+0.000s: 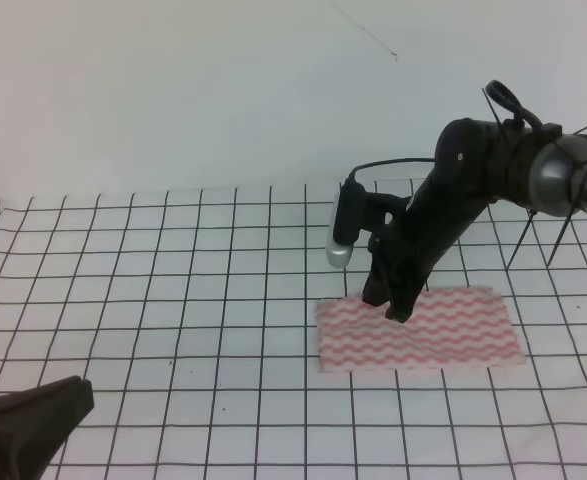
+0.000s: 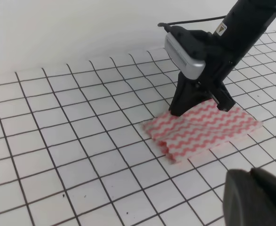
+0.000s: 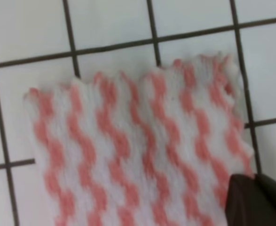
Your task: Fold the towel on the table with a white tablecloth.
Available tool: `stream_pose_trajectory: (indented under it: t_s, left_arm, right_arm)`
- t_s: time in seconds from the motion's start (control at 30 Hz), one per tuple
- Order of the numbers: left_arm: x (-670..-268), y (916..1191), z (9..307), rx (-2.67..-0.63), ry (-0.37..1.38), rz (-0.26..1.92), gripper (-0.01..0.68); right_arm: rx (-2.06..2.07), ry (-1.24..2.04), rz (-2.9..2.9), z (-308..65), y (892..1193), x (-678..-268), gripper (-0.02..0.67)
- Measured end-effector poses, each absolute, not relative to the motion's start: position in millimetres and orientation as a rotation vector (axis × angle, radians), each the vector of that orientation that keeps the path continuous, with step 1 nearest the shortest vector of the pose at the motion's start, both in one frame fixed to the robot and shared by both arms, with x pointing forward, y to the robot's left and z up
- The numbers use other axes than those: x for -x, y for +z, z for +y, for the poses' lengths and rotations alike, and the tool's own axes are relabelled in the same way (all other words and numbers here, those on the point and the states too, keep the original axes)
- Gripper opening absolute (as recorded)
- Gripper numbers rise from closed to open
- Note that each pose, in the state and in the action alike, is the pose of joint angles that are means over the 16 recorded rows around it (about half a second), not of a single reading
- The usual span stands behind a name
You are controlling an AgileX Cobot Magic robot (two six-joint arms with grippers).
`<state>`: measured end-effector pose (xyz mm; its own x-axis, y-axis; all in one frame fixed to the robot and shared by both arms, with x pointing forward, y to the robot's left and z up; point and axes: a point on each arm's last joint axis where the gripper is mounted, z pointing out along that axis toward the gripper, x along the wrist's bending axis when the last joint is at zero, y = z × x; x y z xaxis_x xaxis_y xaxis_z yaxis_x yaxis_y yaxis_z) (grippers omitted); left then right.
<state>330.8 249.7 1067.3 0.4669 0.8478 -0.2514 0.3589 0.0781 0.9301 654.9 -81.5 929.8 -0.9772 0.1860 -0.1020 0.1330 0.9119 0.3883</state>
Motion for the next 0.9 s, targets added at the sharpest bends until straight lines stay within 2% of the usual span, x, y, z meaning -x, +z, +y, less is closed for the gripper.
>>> stream_pose_trajectory:
  t_s: [0.23, 0.47, 0.73, 0.9]
  left_arm:
    - [-331, 1067, 250, -1.515, 0.507, 1.102, -0.001]
    - [-330, 1067, 249, -1.519, 0.501, 1.102, -0.001]
    - [-330, 1066, 249, -1.526, 0.492, 1.1, -0.001]
    - [-330, 1067, 249, -1.523, 0.492, 1.101, -0.001]
  right_arm:
    - [-0.249, 0.573, 2.927, -82, 930, -656, 0.026]
    - [-0.301, 0.549, 2.917, -85, 937, -655, 0.166]
    - [-0.498, 0.576, 2.841, -107, 980, -656, 0.345]
    - [-0.771, 0.684, 2.798, -142, 1014, -656, 0.386]
